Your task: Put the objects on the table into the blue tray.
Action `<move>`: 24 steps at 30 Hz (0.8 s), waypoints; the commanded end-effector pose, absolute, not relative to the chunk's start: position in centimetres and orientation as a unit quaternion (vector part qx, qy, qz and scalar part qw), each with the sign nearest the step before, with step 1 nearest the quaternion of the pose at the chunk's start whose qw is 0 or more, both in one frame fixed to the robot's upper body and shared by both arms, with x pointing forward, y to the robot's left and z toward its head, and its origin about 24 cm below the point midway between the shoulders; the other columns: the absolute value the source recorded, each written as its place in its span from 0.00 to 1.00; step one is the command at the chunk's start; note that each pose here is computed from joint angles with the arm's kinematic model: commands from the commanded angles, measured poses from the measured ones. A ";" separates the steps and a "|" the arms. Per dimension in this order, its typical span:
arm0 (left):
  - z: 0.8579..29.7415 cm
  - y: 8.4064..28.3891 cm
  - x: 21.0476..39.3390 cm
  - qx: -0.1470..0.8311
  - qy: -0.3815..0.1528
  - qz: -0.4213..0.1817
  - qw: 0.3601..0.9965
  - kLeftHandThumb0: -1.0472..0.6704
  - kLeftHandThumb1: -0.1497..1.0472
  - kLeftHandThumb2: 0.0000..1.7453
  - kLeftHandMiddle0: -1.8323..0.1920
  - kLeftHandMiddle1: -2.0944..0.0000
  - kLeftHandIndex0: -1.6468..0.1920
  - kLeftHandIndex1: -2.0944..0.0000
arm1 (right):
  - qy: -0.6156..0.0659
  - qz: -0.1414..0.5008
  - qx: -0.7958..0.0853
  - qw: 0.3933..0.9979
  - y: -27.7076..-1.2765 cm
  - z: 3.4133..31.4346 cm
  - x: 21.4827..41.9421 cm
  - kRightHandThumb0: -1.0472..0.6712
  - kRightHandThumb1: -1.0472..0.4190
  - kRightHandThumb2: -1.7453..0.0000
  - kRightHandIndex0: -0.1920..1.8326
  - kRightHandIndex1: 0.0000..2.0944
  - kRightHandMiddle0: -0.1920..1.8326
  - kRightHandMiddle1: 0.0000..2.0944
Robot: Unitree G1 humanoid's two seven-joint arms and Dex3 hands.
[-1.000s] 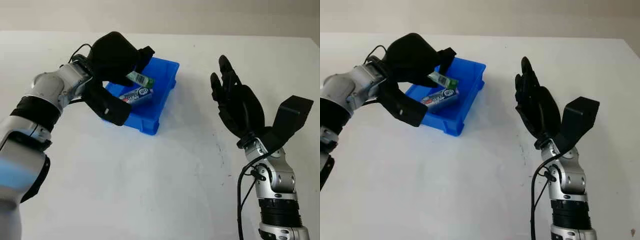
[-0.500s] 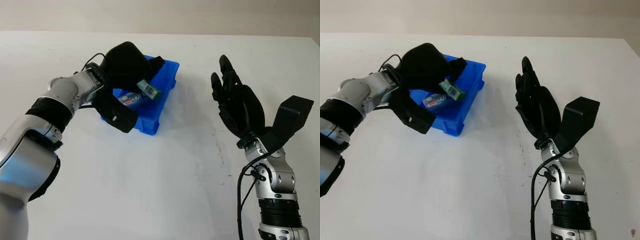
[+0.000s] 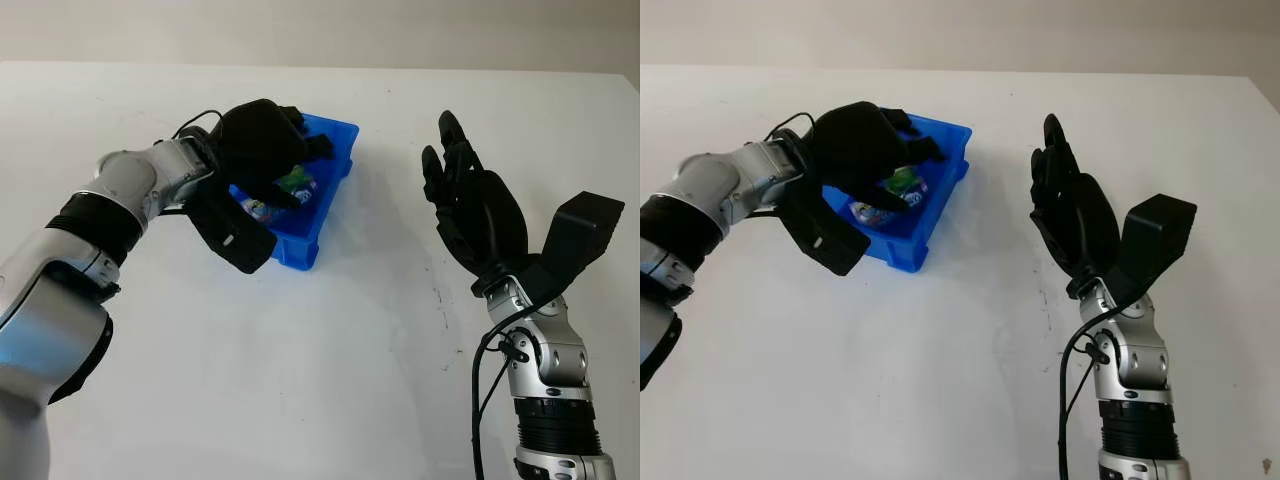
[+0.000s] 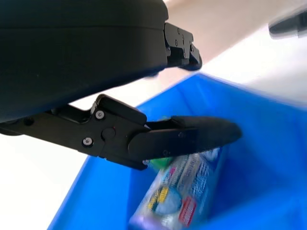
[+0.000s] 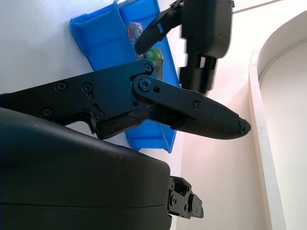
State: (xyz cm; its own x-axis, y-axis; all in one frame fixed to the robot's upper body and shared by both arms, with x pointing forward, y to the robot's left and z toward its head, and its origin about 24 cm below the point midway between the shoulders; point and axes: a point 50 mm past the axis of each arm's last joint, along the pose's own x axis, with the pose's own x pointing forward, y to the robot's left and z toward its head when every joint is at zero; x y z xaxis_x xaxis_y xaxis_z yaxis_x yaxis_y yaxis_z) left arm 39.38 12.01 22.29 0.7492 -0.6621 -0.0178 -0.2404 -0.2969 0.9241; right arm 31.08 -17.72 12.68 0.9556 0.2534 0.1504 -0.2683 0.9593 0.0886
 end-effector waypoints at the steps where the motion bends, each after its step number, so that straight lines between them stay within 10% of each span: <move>1: 23.0 12.6 39.2 0.763 -0.291 -0.200 0.542 0.13 1.00 0.30 0.94 0.99 0.89 0.97 | -0.079 0.134 0.054 0.986 -17.7 12.9 31.0 0.17 0.00 0.57 0.00 0.00 0.00 0.00; 15: 26.5 15.5 38.6 0.704 -0.283 -0.136 0.638 0.10 1.00 0.38 0.99 0.98 0.92 0.98 | -0.079 0.135 0.055 0.986 -17.6 12.8 31.1 0.17 0.00 0.56 0.00 0.00 0.00 0.00; 24: 25.8 18.9 38.2 0.477 -0.249 -0.107 0.836 0.07 1.00 0.37 1.00 1.00 1.00 1.00 | -0.078 0.136 0.060 0.986 -17.5 12.8 31.1 0.17 0.00 0.57 0.00 0.00 0.00 0.00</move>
